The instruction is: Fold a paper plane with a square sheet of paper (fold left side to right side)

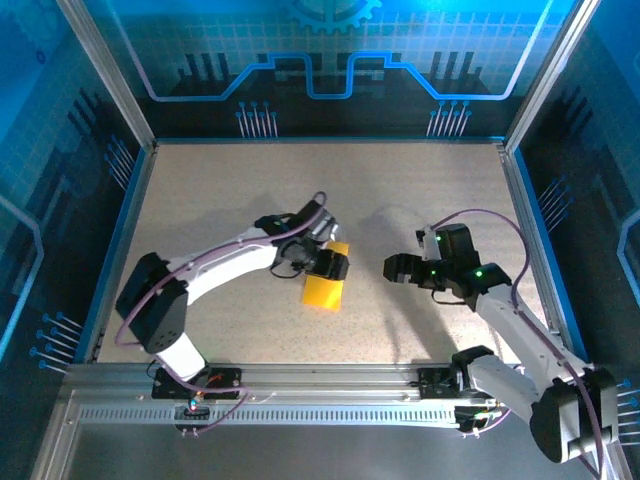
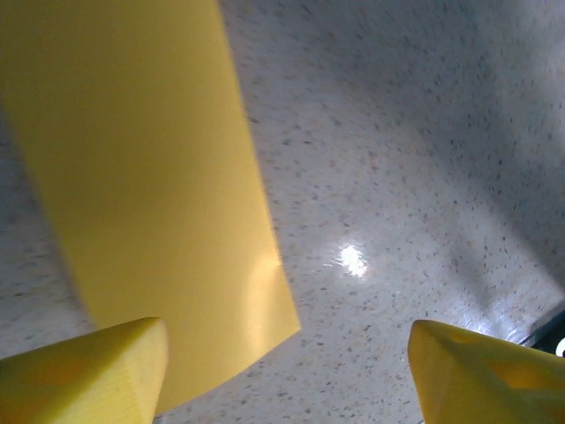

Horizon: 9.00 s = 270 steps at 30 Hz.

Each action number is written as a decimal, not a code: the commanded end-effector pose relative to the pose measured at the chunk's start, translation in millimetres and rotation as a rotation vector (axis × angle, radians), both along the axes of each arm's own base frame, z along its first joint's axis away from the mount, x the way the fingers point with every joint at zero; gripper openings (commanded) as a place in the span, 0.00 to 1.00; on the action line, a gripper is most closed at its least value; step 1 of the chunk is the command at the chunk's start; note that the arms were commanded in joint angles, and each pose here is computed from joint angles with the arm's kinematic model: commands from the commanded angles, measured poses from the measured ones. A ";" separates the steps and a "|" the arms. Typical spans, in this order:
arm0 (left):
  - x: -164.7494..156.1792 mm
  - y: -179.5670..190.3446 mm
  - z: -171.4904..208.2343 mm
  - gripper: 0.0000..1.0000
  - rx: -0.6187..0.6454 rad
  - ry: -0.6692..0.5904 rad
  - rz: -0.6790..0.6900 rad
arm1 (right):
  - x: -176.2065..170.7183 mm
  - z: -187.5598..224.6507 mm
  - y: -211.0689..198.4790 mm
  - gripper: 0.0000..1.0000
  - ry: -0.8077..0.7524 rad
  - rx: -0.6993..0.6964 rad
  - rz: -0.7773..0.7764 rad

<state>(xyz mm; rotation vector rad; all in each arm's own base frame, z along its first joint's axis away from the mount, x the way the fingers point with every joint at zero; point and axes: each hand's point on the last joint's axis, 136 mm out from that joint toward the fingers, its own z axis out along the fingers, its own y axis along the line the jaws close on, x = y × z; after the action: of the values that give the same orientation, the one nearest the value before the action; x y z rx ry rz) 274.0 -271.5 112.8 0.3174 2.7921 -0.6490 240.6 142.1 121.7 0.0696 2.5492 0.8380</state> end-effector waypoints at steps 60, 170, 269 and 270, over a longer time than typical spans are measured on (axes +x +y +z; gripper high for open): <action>12.6 28.6 -61.1 0.06 -0.310 0.215 0.170 | -11.1 -16.2 99.2 0.77 -0.066 0.049 0.275; 11.2 3.7 -127.1 0.02 -0.047 0.365 0.044 | -48.5 -86.3 152.8 0.00 -0.018 -0.172 0.431; 57.0 36.2 -34.5 0.20 -0.152 0.133 0.129 | -43.5 -138.4 120.2 0.11 0.099 -0.374 0.411; 50.5 40.2 -35.7 0.20 -0.153 0.130 0.136 | -43.8 -138.6 119.8 0.11 0.101 -0.376 0.411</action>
<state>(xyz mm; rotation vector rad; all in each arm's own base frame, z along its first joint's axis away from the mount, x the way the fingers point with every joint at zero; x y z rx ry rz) 340.5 -243.1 75.8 0.0531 2.8381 -0.8963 212.1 287.1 12.8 -0.5722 2.6925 0.5934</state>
